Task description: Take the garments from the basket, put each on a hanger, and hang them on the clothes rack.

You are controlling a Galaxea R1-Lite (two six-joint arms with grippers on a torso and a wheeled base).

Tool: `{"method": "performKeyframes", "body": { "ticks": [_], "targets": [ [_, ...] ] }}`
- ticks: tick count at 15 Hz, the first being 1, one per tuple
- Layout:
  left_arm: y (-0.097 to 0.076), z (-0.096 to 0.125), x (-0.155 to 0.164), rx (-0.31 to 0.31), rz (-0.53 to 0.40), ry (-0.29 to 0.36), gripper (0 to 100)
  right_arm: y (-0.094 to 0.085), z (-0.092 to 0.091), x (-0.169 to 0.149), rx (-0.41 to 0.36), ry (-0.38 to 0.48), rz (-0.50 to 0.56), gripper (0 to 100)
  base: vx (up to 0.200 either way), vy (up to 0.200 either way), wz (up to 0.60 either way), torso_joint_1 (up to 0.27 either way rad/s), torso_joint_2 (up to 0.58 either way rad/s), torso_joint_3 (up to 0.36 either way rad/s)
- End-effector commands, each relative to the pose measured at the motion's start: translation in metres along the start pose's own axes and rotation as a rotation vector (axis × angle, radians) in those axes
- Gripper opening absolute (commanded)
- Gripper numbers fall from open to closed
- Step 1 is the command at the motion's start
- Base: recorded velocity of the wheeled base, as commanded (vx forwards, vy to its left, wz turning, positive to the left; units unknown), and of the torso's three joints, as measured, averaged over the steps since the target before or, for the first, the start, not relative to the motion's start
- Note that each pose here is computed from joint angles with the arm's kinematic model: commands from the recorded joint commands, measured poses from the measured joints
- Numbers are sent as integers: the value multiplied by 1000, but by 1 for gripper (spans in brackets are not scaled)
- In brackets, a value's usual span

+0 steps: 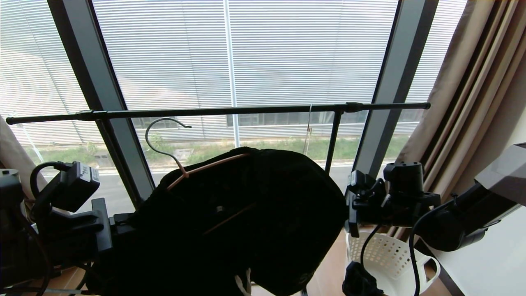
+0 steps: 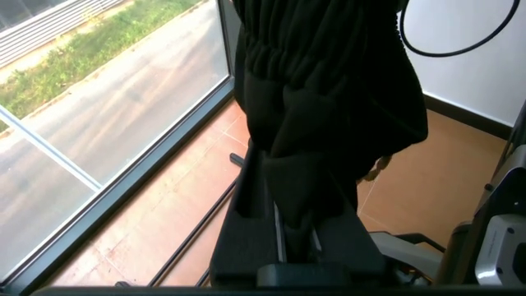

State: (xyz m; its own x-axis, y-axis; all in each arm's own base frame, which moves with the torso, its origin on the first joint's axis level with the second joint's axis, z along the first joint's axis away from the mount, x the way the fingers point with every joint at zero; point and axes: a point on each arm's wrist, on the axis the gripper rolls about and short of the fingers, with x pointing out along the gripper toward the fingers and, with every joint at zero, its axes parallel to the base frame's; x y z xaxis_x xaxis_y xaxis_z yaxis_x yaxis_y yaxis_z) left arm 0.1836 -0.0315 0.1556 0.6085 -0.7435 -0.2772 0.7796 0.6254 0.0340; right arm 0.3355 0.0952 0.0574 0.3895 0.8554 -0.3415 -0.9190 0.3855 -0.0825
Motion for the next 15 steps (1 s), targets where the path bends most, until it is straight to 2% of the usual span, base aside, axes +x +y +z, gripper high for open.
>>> {"method": "performKeyframes", "body": {
  "ticks": [1, 10, 11, 13, 15],
  "targets": [
    [1, -1, 0, -2, 4, 2, 0, -2, 1, -1, -4, -3, -6, 0, 0, 0, 0, 0, 0, 0],
    [2, -2, 1, -7, 0, 6, 0, 5, 1, -1, -16, 4, 8, 0, 0, 0, 0, 0, 0, 0],
    [2, -2, 1, -9, -1, 7, 0, 5, 0, -1, -56, 5, 9, 100, 0, 0, 0, 0, 0, 0],
    [2, -2, 1, -9, -1, 7, 0, 6, 0, -1, -56, 7, 12, 100, 0, 0, 0, 0, 0, 0],
    [3, -2, 0, -12, 11, 8, 0, 8, 0, -3, -90, 8, 11, 100, 0, 0, 0, 0, 0, 0]
  ]
}}
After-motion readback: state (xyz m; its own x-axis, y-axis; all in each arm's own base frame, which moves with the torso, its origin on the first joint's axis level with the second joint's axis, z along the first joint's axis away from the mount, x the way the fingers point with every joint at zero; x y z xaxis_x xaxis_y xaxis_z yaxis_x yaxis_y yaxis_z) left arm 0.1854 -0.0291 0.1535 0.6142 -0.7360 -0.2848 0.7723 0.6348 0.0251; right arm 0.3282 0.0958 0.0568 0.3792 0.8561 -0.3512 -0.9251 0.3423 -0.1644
